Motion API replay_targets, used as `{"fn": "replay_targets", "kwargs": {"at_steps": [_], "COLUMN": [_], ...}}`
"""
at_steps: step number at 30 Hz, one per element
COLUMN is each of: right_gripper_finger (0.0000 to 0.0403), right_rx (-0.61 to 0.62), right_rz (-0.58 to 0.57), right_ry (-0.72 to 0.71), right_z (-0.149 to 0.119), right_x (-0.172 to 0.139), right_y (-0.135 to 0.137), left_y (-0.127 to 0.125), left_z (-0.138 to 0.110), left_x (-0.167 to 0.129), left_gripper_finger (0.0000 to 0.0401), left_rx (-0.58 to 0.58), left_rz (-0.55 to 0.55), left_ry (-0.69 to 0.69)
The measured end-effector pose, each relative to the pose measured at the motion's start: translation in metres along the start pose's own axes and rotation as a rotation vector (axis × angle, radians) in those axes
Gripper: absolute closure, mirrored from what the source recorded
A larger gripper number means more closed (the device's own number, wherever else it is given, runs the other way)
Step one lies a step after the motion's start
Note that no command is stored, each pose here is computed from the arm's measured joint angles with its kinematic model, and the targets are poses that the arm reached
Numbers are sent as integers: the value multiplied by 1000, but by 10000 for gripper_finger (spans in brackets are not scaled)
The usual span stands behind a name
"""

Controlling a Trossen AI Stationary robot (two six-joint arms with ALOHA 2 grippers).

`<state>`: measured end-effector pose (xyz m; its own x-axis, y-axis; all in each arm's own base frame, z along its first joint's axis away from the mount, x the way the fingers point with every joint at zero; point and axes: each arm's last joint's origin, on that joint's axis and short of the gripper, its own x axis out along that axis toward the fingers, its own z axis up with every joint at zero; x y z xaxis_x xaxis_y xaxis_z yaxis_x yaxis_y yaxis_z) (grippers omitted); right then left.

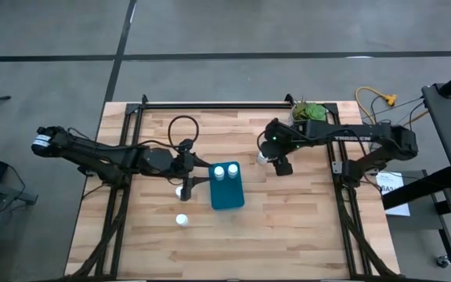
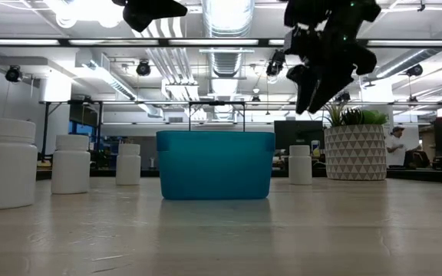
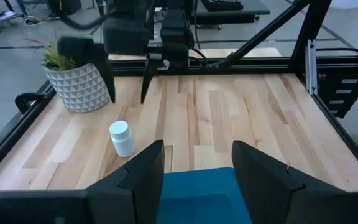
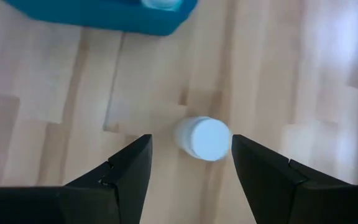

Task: Pick and place pill bottles into a basket
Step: Put the white pill bottle into the blue bin

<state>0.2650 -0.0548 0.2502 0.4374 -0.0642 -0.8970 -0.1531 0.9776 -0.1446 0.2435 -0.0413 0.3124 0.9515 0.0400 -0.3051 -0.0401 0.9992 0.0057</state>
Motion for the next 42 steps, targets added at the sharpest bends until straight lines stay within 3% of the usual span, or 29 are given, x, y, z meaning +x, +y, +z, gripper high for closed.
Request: {"fn": "replay_targets", "kwargs": {"at_steps": [28, 42], "right_gripper_finger": [188, 188], "right_rx": [-38, -30], "right_rz": [61, 101], "right_ry": [123, 160], "right_z": [-9, 2], "right_x": [54, 72], "right_y": [-28, -37], "left_y": [0, 0], "left_z": [0, -1], "left_x": [0, 0], "left_gripper_finger": [228, 228], "left_rx": [2, 3], "left_rz": [0, 0], "left_ry": [0, 2]}}
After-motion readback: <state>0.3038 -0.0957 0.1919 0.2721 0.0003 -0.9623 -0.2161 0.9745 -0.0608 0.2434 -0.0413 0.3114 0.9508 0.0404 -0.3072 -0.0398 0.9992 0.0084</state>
